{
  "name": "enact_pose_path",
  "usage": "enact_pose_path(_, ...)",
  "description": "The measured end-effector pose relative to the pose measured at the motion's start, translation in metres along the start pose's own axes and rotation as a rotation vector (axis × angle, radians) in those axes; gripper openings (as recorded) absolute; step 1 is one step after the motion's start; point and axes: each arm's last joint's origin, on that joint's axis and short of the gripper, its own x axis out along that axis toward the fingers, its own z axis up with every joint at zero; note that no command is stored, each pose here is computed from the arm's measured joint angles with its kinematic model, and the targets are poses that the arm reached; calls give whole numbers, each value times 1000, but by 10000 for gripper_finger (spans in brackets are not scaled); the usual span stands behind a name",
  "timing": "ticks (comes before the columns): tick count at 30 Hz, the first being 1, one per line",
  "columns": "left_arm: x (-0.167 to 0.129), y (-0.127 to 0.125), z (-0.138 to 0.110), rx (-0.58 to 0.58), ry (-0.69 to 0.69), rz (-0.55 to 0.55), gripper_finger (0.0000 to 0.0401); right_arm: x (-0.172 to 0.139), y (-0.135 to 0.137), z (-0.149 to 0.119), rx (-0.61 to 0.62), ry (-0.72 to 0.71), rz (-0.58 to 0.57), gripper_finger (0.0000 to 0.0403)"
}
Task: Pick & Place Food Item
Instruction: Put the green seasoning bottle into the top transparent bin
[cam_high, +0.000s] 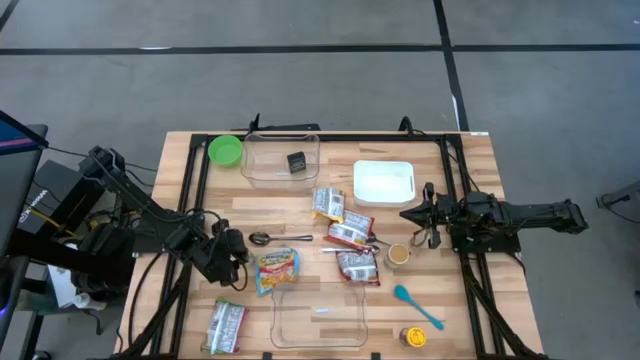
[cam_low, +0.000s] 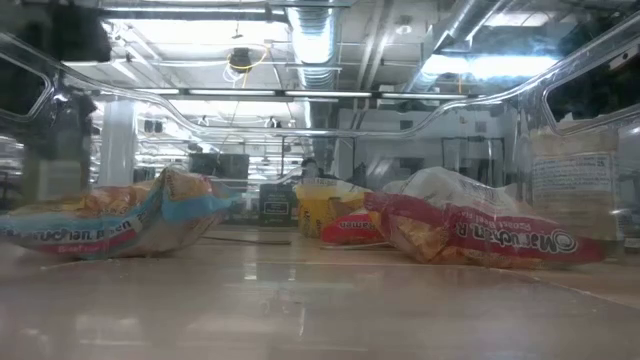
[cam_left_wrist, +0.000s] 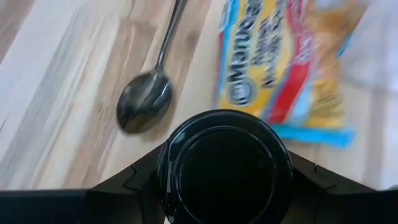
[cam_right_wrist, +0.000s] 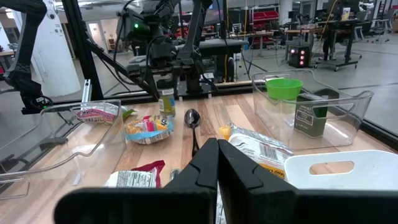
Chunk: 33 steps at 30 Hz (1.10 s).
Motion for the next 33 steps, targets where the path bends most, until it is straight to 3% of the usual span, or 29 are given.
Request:
enact_pose_path(5,-5,-1,16,-41,-31,-7,204,0,0,0,0,0,0,0)
enact_pose_path(24,-5,9,56,46,-162,4,211,0,0,0,0,-1,0,0)
enact_pose_path(33,-2,16,70,16,-231,12,212,0,0,0,0,0,0,0)
